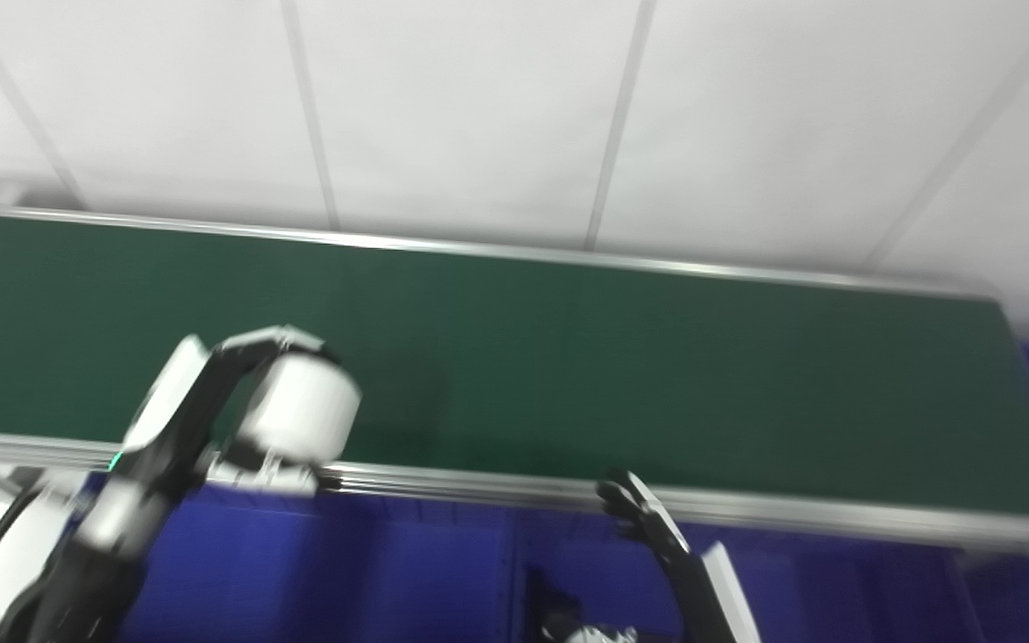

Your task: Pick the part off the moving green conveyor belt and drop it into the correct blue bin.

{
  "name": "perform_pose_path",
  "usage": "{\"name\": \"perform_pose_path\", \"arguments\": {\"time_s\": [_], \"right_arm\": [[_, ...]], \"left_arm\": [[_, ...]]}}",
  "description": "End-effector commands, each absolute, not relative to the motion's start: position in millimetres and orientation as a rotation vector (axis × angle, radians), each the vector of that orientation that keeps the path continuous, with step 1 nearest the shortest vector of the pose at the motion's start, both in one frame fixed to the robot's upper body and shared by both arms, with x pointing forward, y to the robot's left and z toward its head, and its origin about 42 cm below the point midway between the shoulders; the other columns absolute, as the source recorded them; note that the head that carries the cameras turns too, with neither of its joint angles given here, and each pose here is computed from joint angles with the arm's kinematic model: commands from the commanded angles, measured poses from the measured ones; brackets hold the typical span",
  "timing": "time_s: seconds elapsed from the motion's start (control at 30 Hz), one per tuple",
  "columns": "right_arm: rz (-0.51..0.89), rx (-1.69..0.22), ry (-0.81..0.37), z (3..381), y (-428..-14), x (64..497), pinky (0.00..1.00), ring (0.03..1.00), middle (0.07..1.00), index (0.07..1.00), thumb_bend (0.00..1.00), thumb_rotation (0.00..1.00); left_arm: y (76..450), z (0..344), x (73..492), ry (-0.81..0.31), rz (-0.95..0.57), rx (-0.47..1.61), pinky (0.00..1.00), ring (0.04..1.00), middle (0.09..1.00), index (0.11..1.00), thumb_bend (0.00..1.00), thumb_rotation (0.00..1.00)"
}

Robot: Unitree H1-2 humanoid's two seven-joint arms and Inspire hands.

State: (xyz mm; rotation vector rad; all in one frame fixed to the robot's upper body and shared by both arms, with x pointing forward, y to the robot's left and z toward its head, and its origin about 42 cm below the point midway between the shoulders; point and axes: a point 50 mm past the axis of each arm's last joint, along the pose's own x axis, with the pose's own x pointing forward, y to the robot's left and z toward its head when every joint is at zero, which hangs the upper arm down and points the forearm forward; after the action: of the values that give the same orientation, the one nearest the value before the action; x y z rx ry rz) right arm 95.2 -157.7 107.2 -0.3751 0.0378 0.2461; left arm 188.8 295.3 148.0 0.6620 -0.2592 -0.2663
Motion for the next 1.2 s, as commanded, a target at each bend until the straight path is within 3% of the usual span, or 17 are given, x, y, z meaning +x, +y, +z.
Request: {"name": "perform_pose_path", "arguments": {"time_s": [0.0, 0.27, 0.33, 0.4, 0.53, 0.7, 0.73, 0.8, 0.83, 0.9, 1.03, 1.17], "right_arm": [[0.237, -0.359, 0.005, 121, -152, 98, 0.79, 0.843, 0.862, 0.926, 0.74, 0.30], [0.231, -0.346, 0.009, 129, -151, 98, 0.79, 0.836, 0.858, 0.924, 0.73, 0.25], [0.232, -0.347, 0.011, 130, -153, 97, 0.78, 0.835, 0.858, 0.924, 0.73, 0.25], [0.235, -0.346, 0.011, 130, -156, 96, 0.79, 0.838, 0.863, 0.926, 0.73, 0.25], [0.236, -0.344, 0.020, 131, -161, 96, 0.79, 0.842, 0.867, 0.927, 0.73, 0.24], [0.230, -0.347, 0.021, 133, -166, 93, 0.80, 0.848, 0.868, 0.925, 0.73, 0.25], [0.228, -0.341, 0.022, 133, -167, 93, 0.81, 0.851, 0.868, 0.925, 0.74, 0.25], [0.225, -0.333, 0.028, 133, -169, 92, 0.81, 0.854, 0.868, 0.925, 0.74, 0.24], [0.224, -0.331, 0.029, 133, -170, 92, 0.81, 0.855, 0.867, 0.925, 0.74, 0.24], [0.222, -0.330, 0.030, 132, -172, 92, 0.81, 0.852, 0.865, 0.923, 0.74, 0.24], [0.224, -0.336, 0.028, 130, -176, 92, 0.82, 0.851, 0.860, 0.921, 0.74, 0.24], [0.222, -0.338, 0.031, 129, -178, 91, 0.82, 0.853, 0.865, 0.922, 0.74, 0.25]], "left_arm": [[288, 164, 179, -0.305, -0.277, 0.659, 0.40, 0.405, 0.496, 0.543, 0.49, 0.00], [276, 155, 149, -0.206, -0.348, 0.679, 0.37, 0.389, 0.509, 0.527, 0.49, 0.00], [273, 149, 146, -0.191, -0.374, 0.697, 0.34, 0.436, 0.484, 0.516, 0.50, 0.00], [271, 143, 144, -0.168, -0.417, 0.720, 0.38, 0.399, 0.503, 0.533, 0.49, 0.00], [264, 135, 146, -0.070, -0.513, 0.780, 0.46, 0.430, 0.502, 0.517, 0.50, 0.00], [256, 132, 152, 0.037, -0.566, 0.882, 0.47, 0.414, 0.504, 0.537, 0.50, 0.00], [253, 131, 153, 0.063, -0.571, 0.905, 0.48, 0.489, 0.492, 0.529, 0.51, 0.00], [248, 129, 156, 0.107, -0.577, 0.955, 0.50, 0.583, 0.641, 0.503, 0.51, 0.04], [245, 127, 158, 0.136, -0.571, 0.981, 0.52, 0.606, 0.671, 0.500, 0.51, 0.04], [239, 124, 162, 0.208, -0.571, 1.031, 0.57, 0.659, 0.732, 0.708, 0.60, 0.01], [229, 119, 169, 0.328, -0.601, 1.111, 0.65, 0.759, 0.824, 0.829, 0.61, 0.11], [228, 119, 169, 0.289, -0.547, 1.047, 0.69, 0.844, 0.930, 0.898, 0.65, 0.23]]}}
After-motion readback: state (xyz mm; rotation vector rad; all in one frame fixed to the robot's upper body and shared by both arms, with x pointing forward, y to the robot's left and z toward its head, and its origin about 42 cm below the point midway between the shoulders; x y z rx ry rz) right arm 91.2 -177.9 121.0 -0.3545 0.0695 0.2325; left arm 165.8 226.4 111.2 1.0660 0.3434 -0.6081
